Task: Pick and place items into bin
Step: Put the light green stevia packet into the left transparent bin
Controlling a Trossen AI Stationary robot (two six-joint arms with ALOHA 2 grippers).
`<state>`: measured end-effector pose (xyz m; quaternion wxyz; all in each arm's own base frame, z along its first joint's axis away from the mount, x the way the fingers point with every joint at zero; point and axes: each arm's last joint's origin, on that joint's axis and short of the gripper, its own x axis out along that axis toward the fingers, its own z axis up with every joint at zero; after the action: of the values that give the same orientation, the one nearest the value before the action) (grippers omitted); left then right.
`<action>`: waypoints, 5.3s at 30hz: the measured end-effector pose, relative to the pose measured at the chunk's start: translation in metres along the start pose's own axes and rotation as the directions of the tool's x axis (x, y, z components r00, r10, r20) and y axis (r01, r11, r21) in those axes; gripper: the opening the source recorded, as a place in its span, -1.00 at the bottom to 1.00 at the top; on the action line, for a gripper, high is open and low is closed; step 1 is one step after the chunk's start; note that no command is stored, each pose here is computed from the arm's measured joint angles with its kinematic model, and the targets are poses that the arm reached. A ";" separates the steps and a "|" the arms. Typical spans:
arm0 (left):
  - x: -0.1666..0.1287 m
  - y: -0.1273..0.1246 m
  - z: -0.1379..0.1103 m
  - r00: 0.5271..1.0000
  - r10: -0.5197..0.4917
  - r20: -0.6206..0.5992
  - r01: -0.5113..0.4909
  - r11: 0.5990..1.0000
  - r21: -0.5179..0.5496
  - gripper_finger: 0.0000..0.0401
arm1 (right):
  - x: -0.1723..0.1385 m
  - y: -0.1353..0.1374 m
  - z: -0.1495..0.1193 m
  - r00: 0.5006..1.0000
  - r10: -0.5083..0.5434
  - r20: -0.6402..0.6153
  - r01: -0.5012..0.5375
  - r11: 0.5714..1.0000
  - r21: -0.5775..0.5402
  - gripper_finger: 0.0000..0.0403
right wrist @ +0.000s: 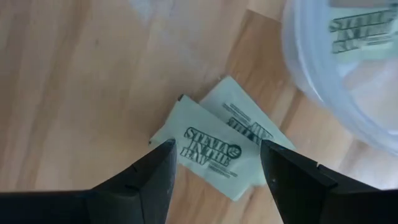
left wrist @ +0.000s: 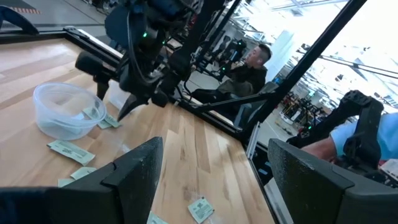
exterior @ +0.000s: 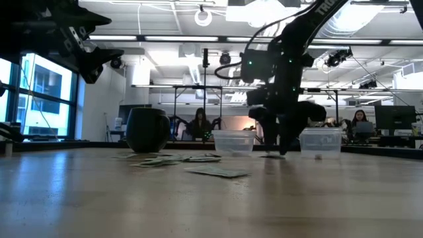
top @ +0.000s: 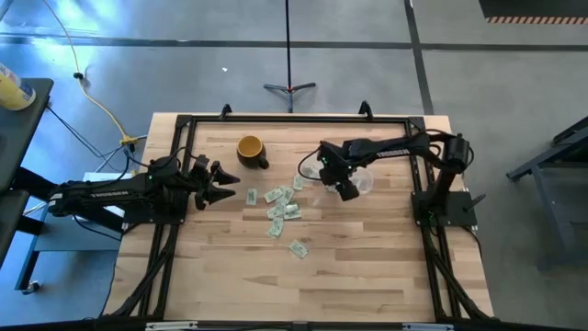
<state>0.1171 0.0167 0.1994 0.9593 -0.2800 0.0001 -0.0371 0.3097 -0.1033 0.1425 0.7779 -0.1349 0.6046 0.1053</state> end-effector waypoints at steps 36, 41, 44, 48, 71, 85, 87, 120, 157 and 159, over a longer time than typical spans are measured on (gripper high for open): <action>0.000 0.000 0.001 1.000 -0.003 0.006 0.003 1.000 0.002 0.63 | 0.013 0.007 -0.003 0.993 0.001 -0.117 0.013 0.994 0.112 -0.83; 0.000 0.000 0.001 1.000 -0.003 0.006 0.003 1.000 0.002 0.63 | 0.009 0.014 0.003 0.990 -0.045 -0.135 0.069 0.982 0.173 -0.96; 0.000 0.000 0.001 1.000 -0.003 0.006 0.003 1.000 0.002 0.63 | -0.001 0.021 0.008 0.989 -0.085 -0.121 0.105 0.979 0.175 -0.98; 0.000 0.000 0.001 1.000 -0.002 0.006 0.002 1.000 0.002 0.63 | -0.019 0.032 0.014 0.986 -0.131 -0.102 0.145 0.979 0.141 -0.98; 0.000 0.000 0.001 1.000 -0.001 0.007 0.001 1.000 0.019 0.63 | -0.014 -0.002 -0.002 0.994 -0.100 -0.040 0.102 0.993 0.066 0.42; 0.000 -0.001 0.001 1.000 -0.002 0.013 0.002 1.000 0.000 0.63 | 0.001 -0.010 -0.009 0.999 -0.020 -0.028 0.022 0.997 0.071 0.40; 0.000 -0.001 0.001 1.000 -0.002 0.013 0.002 1.000 0.000 0.63 | 0.001 -0.010 -0.009 1.000 -0.017 -0.024 0.019 0.997 0.074 0.40; 0.000 0.000 0.001 1.000 -0.002 0.011 0.002 1.000 -0.005 0.63 | -0.027 -0.022 0.007 0.981 0.038 -0.190 0.004 0.977 0.215 -0.78; 0.000 0.000 0.000 1.000 0.002 0.003 -0.002 1.000 -0.007 0.63 | 0.007 -0.006 -0.013 0.990 0.069 -0.127 -0.033 0.964 0.265 0.39; 0.000 0.000 0.000 1.000 0.002 0.003 -0.002 1.000 -0.007 0.63 | 0.009 -0.004 -0.016 0.988 0.074 -0.135 -0.036 0.963 0.266 0.31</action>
<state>0.1172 0.0167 0.1995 0.9583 -0.2834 -0.0008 -0.0358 0.2982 -0.1122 0.1307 0.7400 -0.0211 0.6713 0.0361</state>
